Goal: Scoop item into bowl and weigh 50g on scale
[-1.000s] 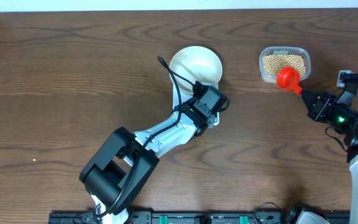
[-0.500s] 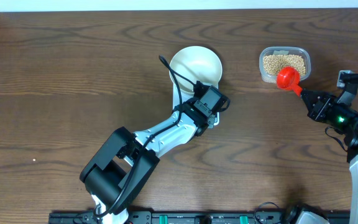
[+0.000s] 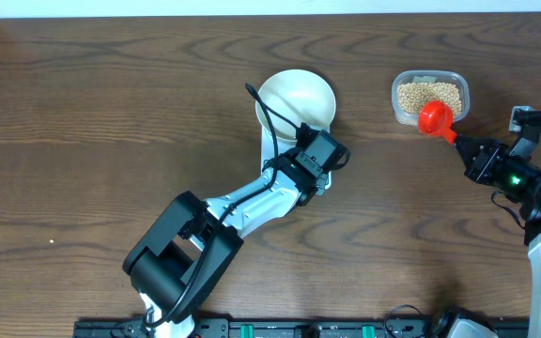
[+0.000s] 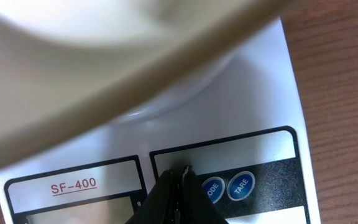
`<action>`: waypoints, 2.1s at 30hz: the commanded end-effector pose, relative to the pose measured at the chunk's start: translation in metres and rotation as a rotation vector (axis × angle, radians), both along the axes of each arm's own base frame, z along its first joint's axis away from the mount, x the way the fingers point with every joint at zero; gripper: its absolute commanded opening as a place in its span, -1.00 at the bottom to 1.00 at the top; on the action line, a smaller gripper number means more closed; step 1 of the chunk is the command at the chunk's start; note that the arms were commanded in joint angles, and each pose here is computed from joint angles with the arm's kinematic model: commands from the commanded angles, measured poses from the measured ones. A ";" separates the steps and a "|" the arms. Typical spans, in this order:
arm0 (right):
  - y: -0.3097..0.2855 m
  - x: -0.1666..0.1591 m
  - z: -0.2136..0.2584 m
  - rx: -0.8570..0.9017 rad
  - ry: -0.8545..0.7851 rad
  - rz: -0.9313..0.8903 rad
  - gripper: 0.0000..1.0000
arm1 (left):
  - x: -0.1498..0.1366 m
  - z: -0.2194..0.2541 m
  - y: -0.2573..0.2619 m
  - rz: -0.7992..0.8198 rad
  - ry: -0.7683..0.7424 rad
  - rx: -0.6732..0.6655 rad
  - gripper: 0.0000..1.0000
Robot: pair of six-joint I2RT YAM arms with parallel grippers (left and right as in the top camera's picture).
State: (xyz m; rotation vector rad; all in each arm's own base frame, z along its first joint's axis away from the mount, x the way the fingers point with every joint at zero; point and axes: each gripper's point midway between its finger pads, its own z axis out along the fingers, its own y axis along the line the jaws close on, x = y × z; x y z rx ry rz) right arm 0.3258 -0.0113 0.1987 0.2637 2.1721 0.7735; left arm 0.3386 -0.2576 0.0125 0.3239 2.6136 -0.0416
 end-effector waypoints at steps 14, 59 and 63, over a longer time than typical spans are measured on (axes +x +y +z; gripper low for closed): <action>-0.002 0.000 0.001 -0.016 -0.008 0.006 -0.98 | -0.036 -0.059 0.043 0.091 0.200 0.126 -0.85; -0.002 0.000 0.001 -0.016 -0.008 0.006 -0.98 | -0.035 -0.058 0.048 0.099 0.178 0.161 -0.86; -0.002 0.000 0.001 -0.016 -0.008 0.006 -0.98 | -0.034 -0.058 0.048 0.099 0.177 0.160 -0.85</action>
